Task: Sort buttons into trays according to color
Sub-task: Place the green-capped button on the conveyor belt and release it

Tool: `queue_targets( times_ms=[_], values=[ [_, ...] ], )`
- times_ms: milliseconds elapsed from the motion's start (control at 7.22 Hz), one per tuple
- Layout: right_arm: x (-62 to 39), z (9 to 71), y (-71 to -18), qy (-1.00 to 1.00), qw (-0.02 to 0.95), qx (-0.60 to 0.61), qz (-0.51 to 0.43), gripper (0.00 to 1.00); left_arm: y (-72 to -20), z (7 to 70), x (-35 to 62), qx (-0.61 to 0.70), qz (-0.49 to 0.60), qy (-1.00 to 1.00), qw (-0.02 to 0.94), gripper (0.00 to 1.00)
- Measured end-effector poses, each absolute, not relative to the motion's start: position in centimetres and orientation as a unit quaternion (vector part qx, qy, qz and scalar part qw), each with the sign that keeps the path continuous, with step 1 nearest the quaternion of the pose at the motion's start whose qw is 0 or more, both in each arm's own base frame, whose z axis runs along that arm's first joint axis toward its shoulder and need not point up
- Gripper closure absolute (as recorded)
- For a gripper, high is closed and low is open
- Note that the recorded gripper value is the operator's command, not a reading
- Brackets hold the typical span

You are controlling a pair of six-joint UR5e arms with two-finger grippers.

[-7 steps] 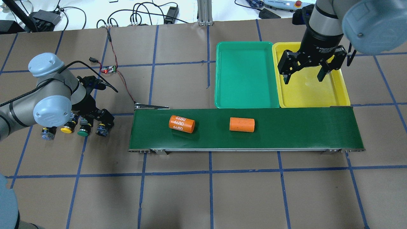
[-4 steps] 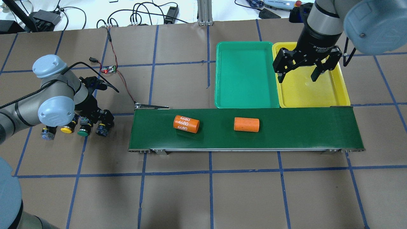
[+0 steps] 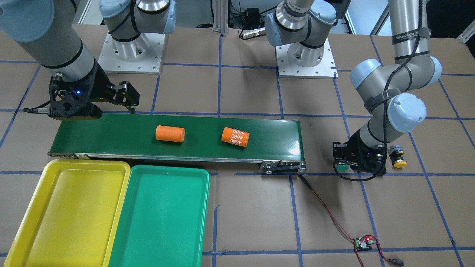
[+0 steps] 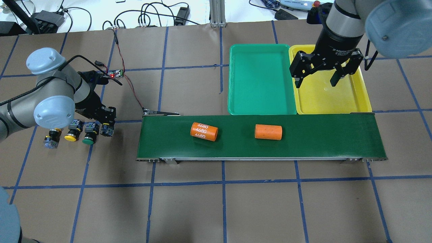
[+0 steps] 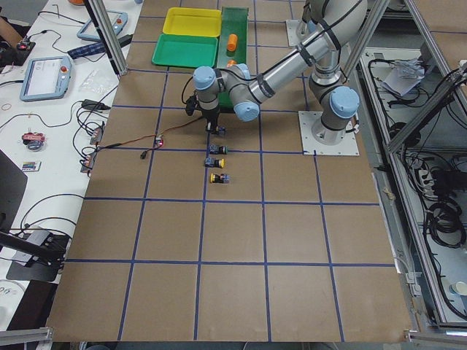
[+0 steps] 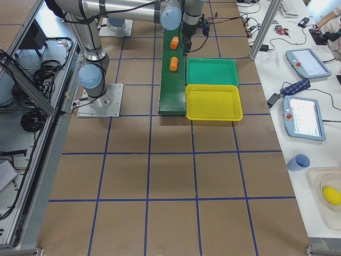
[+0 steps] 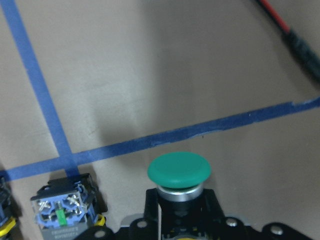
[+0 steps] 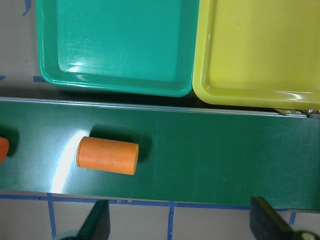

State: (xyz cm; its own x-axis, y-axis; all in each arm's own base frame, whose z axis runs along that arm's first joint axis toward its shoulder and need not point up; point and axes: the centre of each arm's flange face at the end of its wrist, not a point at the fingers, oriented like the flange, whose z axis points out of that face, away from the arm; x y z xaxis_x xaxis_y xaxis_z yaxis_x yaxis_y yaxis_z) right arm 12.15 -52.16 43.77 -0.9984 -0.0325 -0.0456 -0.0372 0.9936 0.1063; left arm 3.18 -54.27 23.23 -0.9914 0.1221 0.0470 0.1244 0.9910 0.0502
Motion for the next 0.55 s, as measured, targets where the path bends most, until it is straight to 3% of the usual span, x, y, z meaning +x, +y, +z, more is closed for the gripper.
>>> queue_targets(
  times_ms=[554],
  values=[
    [12.4,43.7,-52.2,0.998,0.021,-0.019,0.053,0.0,-53.8,29.5,-6.9,-0.003,-0.017,-0.999,0.043,1.0]
  ],
)
